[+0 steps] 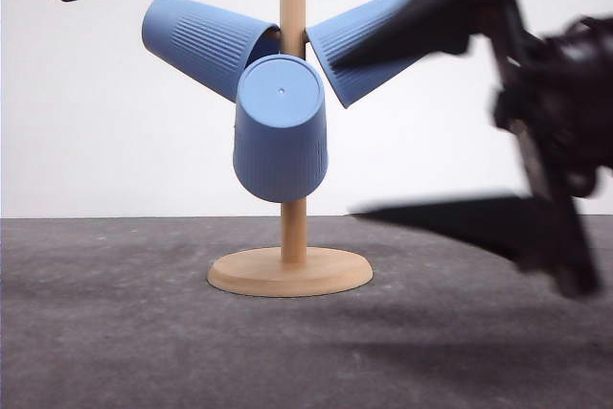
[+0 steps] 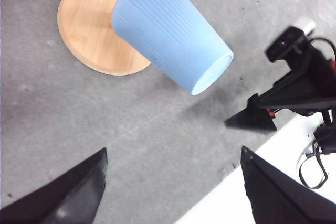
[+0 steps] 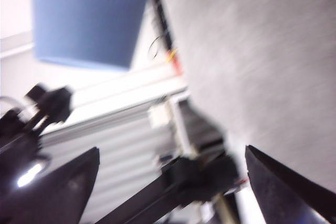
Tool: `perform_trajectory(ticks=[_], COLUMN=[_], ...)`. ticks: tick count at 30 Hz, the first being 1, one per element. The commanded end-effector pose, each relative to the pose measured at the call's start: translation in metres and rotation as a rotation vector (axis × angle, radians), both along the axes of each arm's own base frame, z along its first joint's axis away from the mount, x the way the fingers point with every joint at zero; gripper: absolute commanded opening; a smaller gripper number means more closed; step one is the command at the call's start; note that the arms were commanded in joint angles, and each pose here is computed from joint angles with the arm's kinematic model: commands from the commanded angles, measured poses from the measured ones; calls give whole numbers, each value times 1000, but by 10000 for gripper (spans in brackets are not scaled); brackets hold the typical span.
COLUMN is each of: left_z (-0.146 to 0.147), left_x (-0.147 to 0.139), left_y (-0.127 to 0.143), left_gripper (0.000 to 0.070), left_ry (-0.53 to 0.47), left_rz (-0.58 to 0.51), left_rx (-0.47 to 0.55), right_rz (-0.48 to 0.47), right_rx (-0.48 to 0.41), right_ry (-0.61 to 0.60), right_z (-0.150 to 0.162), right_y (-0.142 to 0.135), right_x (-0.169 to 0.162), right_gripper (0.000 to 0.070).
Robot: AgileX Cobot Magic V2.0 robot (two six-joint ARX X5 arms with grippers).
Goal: Place three cups
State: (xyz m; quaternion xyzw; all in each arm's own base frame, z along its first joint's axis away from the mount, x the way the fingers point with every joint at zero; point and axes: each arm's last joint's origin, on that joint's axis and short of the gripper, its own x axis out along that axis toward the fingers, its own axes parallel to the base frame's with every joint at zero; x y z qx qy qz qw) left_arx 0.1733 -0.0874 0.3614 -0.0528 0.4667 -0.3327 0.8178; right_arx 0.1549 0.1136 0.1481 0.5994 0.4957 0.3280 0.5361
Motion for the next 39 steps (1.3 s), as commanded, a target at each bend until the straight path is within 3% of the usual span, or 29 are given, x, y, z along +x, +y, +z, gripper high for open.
perform_trajectory(ticks=[1,10,18,21,25,26,27,29,30,31,39], left_z=[8,17,22,20,9,4,-2,-13,-19,-24,-31], left_x=[-2,-13,-18,-23,-32,-35,-37,-42,-44,-46,-49], left_y=[2,28,55,64,72,74,75,77,77,77,77], left_gripper=[483,483,484,483,482,477,455,245,71,0,0], left_ry=[-27,-81,-137,-170,-242,-261,-275,-294,-295,-295,-292], left_rz=[6,150,346,402,451,462,470,478,477,477,472], left_rx=[-13,21,70,62,41,37,36,35,36,37,43], right_rz=[-18,-104,-19,-37,-84,-94,-103,-117,-122,-129,-148], right_rx=[-105,-504,-1090,-1216,-1255,-1255,-1255,-1256,-1258,-1260,-1249], right_ry=[-235,-481,-611,-629,-680,-693,-704,-729,-744,-758,-785], right_z=[3,14,64,82,97,100,103,108,110,112,116], right_y=[-9,-64,-93,-96,-97,-97,-97,-97,-97,-97,-97], right_x=[5,43,66,68,60,57,55,51,49,48,47], right_gripper=[561,561,562,562,556,539,467,173,50,7,17])
